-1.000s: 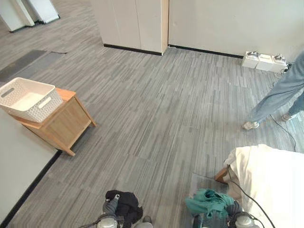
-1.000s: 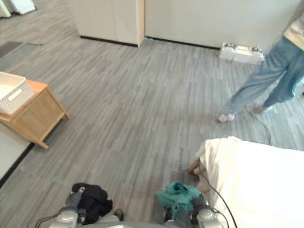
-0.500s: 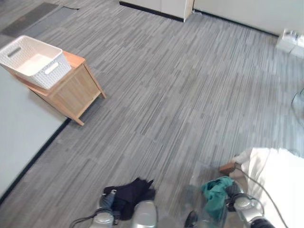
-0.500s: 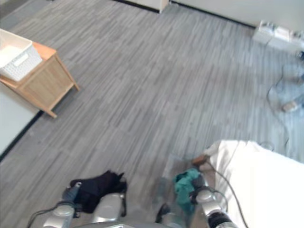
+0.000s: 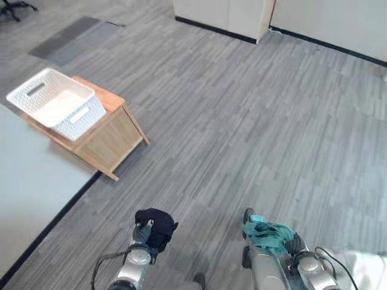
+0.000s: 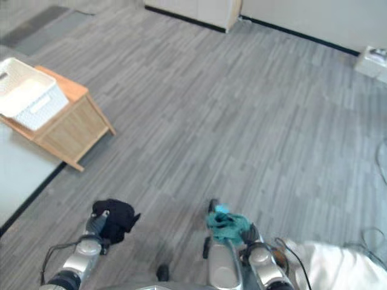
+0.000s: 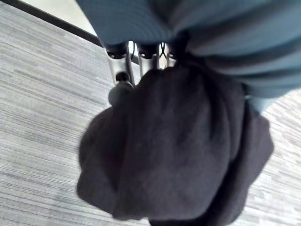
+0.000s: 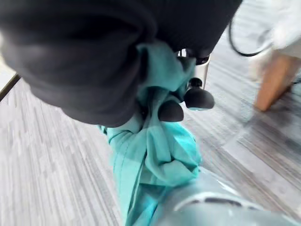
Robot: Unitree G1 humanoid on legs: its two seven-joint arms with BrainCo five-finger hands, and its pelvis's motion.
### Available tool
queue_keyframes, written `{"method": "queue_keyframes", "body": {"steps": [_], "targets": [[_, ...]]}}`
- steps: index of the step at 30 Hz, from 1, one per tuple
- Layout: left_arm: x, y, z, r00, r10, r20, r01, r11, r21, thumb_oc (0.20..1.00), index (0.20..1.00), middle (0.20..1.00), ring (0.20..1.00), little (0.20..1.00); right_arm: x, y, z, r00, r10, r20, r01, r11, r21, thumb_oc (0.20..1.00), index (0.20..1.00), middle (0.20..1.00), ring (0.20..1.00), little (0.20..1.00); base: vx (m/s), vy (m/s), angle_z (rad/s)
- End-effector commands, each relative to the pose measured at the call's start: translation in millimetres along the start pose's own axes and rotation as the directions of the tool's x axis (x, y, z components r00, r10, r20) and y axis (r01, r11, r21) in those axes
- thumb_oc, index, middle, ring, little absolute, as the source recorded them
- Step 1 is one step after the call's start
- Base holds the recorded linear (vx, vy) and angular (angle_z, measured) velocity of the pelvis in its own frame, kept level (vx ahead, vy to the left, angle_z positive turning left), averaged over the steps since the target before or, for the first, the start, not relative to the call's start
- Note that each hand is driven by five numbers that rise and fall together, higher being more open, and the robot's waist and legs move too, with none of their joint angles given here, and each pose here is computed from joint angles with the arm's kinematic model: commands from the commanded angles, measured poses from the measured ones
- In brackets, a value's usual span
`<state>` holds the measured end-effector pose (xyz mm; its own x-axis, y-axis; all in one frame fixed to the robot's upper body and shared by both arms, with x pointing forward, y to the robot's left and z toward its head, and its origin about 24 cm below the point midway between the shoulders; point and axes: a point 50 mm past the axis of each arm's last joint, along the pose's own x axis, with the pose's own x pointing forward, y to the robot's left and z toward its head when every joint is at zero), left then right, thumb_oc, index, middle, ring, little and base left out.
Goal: Tidy up the quilt and then pick up the clothes from the bed and put them into the laundry hamper.
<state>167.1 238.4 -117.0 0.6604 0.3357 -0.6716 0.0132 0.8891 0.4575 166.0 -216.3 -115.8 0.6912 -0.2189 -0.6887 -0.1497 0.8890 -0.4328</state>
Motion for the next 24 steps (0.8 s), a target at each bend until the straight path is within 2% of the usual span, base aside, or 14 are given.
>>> {"method": "queue_keyframes", "body": {"steps": [1,6,9,15,20,24], "targets": [[2.5,10.4,21.3,0.994,0.015,0.112,-0.015,1.0,-0.001,0.2,0.2,0.2,0.2,0.2,10.5,-39.4,42.2,0.98,-0.102,0.168,0.105,0.994,-0.011,0.2,0.2,0.2,0.2,0.2,0.44,-0.282,1.27],[2.7,7.0,23.3,0.993,0.01,0.116,-0.014,0.999,0.032,0.2,0.2,0.2,0.2,0.2,12.6,-44.4,46.3,0.979,-0.115,0.169,0.117,0.993,-0.004,0.2,0.2,0.2,0.2,0.2,0.52,-0.152,0.2],[-2.0,-2.1,12.4,0.996,-0.024,0.088,0.02,0.998,0.054,0.2,0.2,0.2,0.2,0.2,12.1,-38.3,36.2,0.986,-0.095,0.139,0.101,0.994,-0.04,0.2,0.2,0.2,0.2,0.2,0.69,0.14,0.27],[-2.8,-1.2,-1.3,1.0,-0.013,0.022,0.012,0.998,0.056,0.2,0.2,0.2,0.2,0.2,12.5,-23.2,31.0,0.991,-0.07,0.116,0.077,0.995,-0.058,0.2,0.2,0.2,0.2,0.2,0.65,0.199,0.22],[1.0,4.9,5.9,0.999,0.029,0.031,-0.031,0.998,0.053,0.2,0.2,0.2,0.2,0.2,12.6,-21.5,38.0,0.988,-0.074,0.134,0.081,0.996,-0.042,0.2,0.2,0.2,0.2,0.2,0.52,0.203,0.36],[3.5,6.1,21.1,0.995,0.039,0.093,-0.046,0.996,0.073,0.2,0.2,0.2,0.2,0.2,11.2,-25.3,43.5,0.982,-0.094,0.163,0.097,0.995,-0.016,0.2,0.2,0.2,0.2,0.2,0.53,-0.082,0.91]]}}
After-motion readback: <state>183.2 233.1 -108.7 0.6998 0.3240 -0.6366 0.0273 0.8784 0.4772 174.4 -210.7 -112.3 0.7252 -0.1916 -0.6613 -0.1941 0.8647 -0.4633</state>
